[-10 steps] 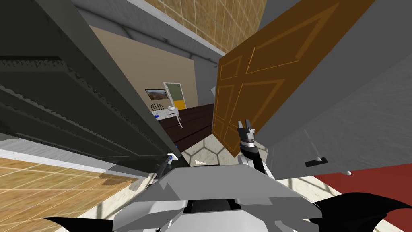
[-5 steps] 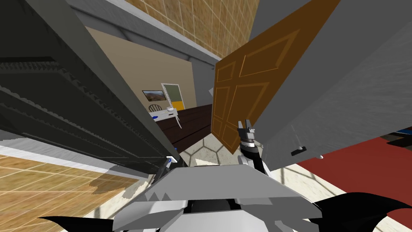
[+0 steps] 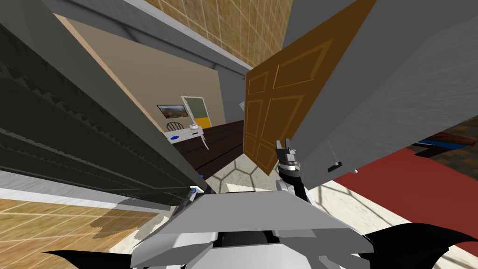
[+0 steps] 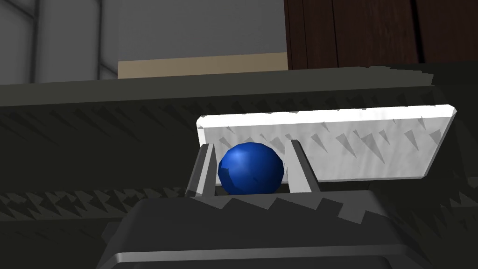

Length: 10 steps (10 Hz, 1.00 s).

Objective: Pull the door open

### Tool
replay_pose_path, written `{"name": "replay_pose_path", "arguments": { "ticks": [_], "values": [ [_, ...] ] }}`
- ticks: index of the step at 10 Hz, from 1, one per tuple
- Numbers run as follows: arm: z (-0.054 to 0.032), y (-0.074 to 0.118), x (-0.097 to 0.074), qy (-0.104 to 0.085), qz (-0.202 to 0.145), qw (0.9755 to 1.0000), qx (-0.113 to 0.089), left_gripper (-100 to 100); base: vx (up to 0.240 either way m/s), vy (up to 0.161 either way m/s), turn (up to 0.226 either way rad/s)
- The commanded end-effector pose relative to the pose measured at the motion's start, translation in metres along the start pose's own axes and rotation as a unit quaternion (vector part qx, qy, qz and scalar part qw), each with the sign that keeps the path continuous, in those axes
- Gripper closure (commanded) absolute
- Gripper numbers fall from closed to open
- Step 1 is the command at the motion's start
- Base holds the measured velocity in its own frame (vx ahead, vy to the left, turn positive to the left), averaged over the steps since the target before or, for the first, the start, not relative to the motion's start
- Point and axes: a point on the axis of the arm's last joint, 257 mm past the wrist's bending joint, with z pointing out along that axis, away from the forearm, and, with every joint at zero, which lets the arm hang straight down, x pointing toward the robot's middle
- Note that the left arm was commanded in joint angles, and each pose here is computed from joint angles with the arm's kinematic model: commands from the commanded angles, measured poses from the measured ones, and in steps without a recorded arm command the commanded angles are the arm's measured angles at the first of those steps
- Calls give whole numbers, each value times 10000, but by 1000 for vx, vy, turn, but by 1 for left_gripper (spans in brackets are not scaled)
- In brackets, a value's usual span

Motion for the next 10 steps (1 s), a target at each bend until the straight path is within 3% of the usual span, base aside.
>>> {"name": "replay_pose_path", "arguments": {
  "ticks": [1, 2, 3, 4, 9, 10],
  "values": [
    [-203, 24, 23, 4, -24, 10000, -46, 100, -87, 42, -145],
    [-203, 24, 23, 4, -24, 10000, -46, 100, -75, 30, -30],
    [-305, 20, 23, 2, -23, 10000, -42, 100, -61, 19, -87],
    [-305, 20, 23, 2, -23, 10000, -42, 100, -45, 12, -47],
    [-763, -37, 15, -8, 27, 10000, -22, 100, -66, 29, -124],
    [-744, -52, 24, 4, 19, 10000, 13, 100, -48, 17, -21]
  ]
}}
